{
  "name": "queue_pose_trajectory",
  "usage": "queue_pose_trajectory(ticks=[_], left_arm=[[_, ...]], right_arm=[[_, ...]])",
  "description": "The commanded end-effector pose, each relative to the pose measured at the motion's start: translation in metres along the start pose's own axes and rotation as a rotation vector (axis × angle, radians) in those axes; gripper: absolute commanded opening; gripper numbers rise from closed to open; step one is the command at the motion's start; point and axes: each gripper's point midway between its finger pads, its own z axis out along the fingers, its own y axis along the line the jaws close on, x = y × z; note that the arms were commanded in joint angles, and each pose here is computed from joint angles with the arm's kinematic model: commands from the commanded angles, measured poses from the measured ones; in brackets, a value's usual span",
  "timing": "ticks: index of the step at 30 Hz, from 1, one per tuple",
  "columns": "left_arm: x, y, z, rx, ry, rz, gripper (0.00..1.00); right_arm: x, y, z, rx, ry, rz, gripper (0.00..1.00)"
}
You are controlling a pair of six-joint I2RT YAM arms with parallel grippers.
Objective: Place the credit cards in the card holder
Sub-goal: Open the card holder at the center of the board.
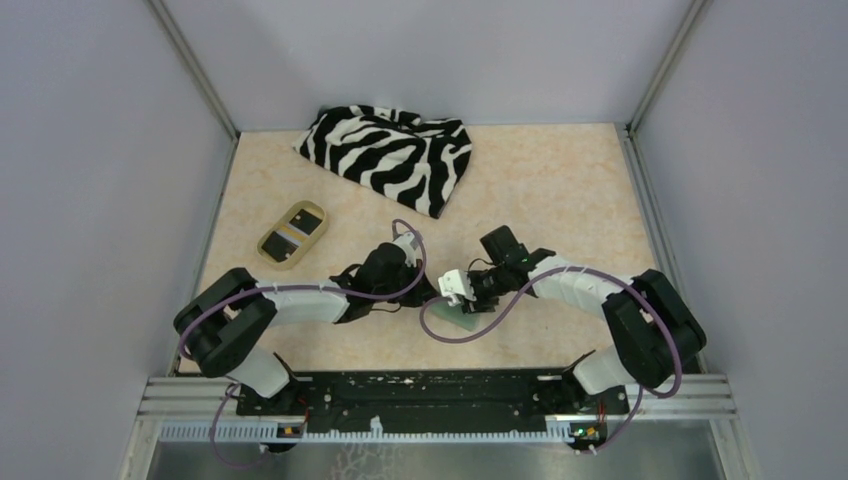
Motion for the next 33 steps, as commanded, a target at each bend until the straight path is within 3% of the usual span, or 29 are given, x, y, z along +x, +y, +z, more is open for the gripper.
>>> queue_pose_trajectory(ticks=[1,20,29,33], left_arm=[[-0.002,-0.014,0.003,0.049,-0.006,0.017,0.0],[0.011,-0.017,0.007,0.083,0.039,0.027,0.0],[0.014,-0.014,0.006,0.08,0.037,0.016,0.0],[0.016,-0.009,0.006,0.064,0.037,0.014,0.0]], right_arm=[[-0.002,-0.018,0.001,0.037,0.036,-0.023,0.43],[-0.001,-0.028,0.003,0.073,0.061,0.022,0.22],[-0.007,-0.035,-0.001,0.098,0.057,0.042,0.0],[-0.01,-0.044,-0.006,0.147,0.06,0.085,0.0]])
